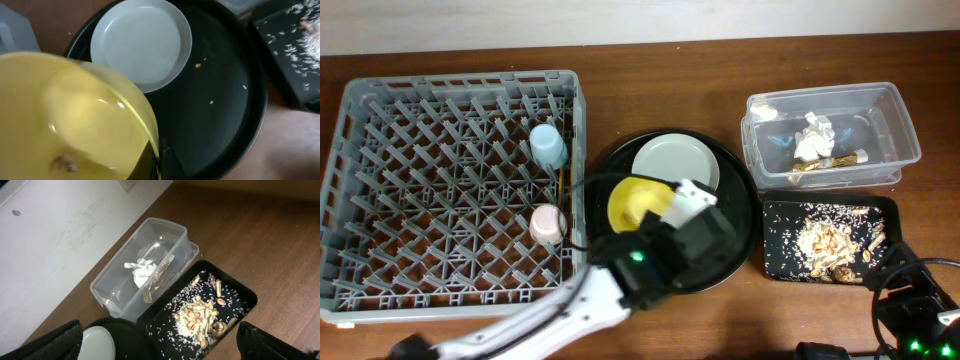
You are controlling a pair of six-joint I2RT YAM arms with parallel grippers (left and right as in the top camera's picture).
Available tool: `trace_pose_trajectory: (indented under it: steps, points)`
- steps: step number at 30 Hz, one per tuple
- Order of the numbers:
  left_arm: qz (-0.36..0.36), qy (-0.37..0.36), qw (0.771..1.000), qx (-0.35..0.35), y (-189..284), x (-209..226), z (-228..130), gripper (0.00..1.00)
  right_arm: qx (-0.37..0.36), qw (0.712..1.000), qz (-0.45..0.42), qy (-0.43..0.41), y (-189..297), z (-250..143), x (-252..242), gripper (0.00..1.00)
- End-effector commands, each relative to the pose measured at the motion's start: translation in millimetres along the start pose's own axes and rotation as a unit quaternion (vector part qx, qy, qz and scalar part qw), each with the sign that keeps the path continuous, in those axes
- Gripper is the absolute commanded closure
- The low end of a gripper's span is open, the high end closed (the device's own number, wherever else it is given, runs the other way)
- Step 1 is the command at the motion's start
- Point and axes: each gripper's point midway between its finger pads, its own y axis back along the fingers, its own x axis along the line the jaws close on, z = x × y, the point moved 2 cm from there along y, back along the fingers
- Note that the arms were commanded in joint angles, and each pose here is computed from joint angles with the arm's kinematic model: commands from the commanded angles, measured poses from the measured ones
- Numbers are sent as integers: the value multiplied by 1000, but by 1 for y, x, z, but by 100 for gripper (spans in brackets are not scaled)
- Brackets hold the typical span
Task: Sort waste into correct bins and load items into the dishwasher rack
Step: 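Lift the yellow bowl with the left gripper and place it in the rack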
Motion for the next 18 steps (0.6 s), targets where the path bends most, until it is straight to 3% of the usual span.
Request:
trace_pose_trajectory:
  steps: [1,3,6,9,12,13,15,16,18]
  points:
    - [114,-58,991,-27,-19,-9,-9,99,-1,1000,-3,2,-1,1,0,1]
    - [136,-91,986,-24,-31,-23,-19,99,-1,1000,-3,2,-1,1,0,1]
    - [119,-84,989,-15,-32,-29,-24,100,-1,1000,-3,2,-1,1,0,1]
    - [31,-75,996,31,-32,-54,-37,100,-1,1000,-2,2,-1,1,0,1]
    - [-37,-85,996,-3,-5,-60,8,100,-1,1000,-3,2,-1,1,0,1]
    - [-79,-121,989,-9,0,-58,29,100,-1,1000,-2,2,-1,1,0,1]
    - [-205,-125,971,3,6,-62,46,100,-1,1000,-3,2,-1,1,0,1]
    - [-294,-97,951,-11,12,-63,64,100,-1,1000,-2,2,-1,1,0,1]
    - [-336,-77,937,-59,14,-58,91,100,-1,1000,-2,2,-1,1,0,1]
